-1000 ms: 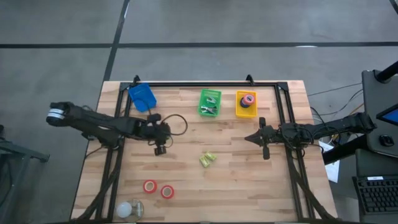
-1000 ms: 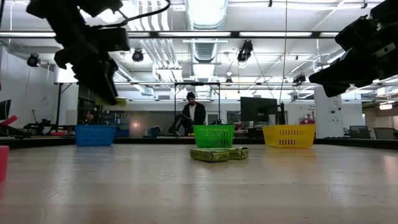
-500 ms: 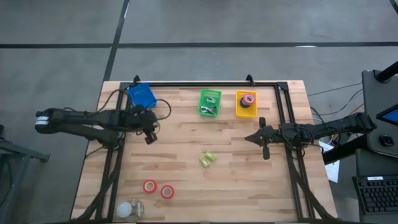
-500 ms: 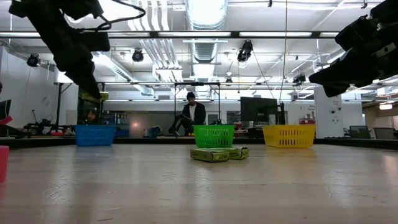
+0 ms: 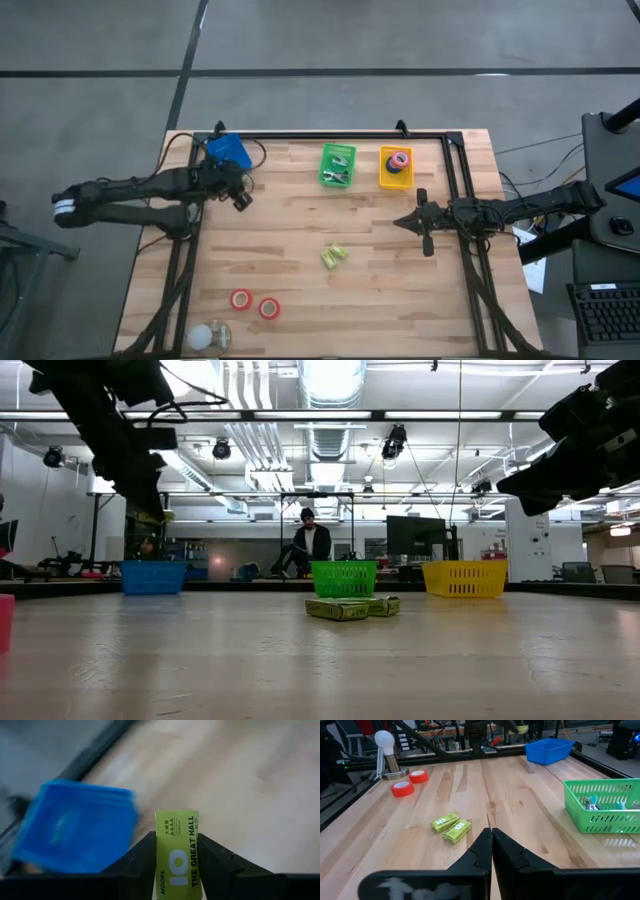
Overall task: Pick and place Stapler, Stapler remover, tape
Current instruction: Put the left green stapler pin box into the blue basket
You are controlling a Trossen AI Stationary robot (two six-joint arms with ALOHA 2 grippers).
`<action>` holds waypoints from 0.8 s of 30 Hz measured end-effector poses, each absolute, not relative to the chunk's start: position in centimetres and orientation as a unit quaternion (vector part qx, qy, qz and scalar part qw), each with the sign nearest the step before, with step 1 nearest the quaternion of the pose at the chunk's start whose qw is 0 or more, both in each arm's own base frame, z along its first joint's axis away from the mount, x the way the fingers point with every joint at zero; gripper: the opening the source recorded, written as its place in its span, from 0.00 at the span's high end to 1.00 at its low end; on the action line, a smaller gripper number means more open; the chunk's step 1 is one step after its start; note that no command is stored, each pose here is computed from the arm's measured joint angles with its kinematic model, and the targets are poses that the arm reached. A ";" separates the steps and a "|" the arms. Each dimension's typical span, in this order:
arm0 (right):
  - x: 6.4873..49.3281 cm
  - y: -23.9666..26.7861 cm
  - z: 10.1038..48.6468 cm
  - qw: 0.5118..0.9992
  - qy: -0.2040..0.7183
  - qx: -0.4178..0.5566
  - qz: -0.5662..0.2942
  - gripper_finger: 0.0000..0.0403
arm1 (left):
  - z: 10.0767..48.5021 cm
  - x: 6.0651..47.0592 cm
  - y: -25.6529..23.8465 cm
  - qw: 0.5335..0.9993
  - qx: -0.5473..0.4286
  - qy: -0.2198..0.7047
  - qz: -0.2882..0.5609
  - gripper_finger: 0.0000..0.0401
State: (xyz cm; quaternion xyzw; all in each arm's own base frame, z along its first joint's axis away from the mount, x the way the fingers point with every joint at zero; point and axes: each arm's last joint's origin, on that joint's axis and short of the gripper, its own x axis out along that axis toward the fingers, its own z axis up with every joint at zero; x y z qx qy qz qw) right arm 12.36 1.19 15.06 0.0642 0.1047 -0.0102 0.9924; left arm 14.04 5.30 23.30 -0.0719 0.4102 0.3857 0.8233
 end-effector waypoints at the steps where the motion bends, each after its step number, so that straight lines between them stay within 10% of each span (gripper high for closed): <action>1: 12.4 1.2 15.1 0.992 0.105 0.064 -0.010 0.98 | 23.3 13.8 5.7 0.812 -0.085 0.399 0.418 0.70; 24: 12.4 1.2 15.1 0.992 0.105 0.064 -0.010 0.98 | 20.4 12.2 12.1 0.683 -0.230 0.444 0.532 0.69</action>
